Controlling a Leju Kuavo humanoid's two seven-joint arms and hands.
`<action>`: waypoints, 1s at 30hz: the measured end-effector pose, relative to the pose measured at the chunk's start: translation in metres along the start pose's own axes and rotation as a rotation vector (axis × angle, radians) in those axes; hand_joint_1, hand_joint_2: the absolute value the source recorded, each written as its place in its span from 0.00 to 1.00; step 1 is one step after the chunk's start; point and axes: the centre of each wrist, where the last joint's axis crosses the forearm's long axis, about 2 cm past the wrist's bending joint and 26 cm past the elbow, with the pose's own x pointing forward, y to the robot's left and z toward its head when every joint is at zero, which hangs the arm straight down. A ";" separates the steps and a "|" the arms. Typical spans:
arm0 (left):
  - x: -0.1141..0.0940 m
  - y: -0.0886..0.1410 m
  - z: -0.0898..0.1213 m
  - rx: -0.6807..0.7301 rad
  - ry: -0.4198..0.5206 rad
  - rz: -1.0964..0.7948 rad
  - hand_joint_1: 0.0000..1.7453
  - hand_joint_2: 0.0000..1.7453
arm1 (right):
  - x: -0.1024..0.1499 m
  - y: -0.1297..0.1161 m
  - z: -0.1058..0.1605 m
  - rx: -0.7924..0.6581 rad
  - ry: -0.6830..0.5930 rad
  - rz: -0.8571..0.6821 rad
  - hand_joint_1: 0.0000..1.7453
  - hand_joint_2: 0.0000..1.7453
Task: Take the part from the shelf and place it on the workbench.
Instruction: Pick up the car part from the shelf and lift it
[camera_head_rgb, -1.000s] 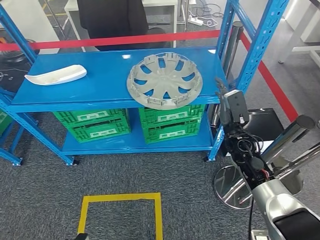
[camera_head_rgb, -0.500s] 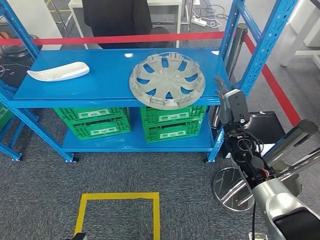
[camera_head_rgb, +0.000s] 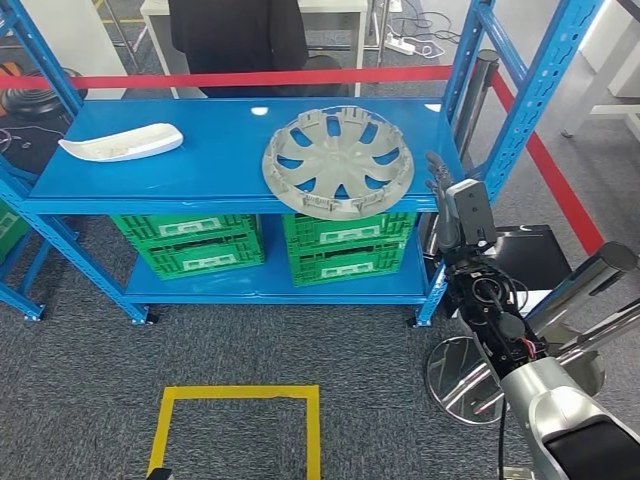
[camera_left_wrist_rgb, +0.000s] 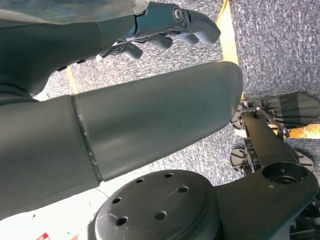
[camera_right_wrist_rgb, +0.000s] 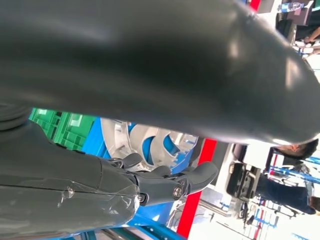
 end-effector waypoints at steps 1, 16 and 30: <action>0.000 0.000 0.000 0.000 0.000 0.000 0.00 0.00 | 0.000 0.000 0.000 0.000 0.000 0.000 0.00 0.00; -0.001 0.000 0.000 0.002 0.001 0.005 0.00 0.00 | 0.000 -0.001 0.000 -0.026 -0.009 0.005 0.00 0.50; -0.003 0.003 0.001 -0.006 -0.012 0.022 0.00 0.00 | 0.000 0.000 0.000 -0.022 0.005 0.033 0.00 1.00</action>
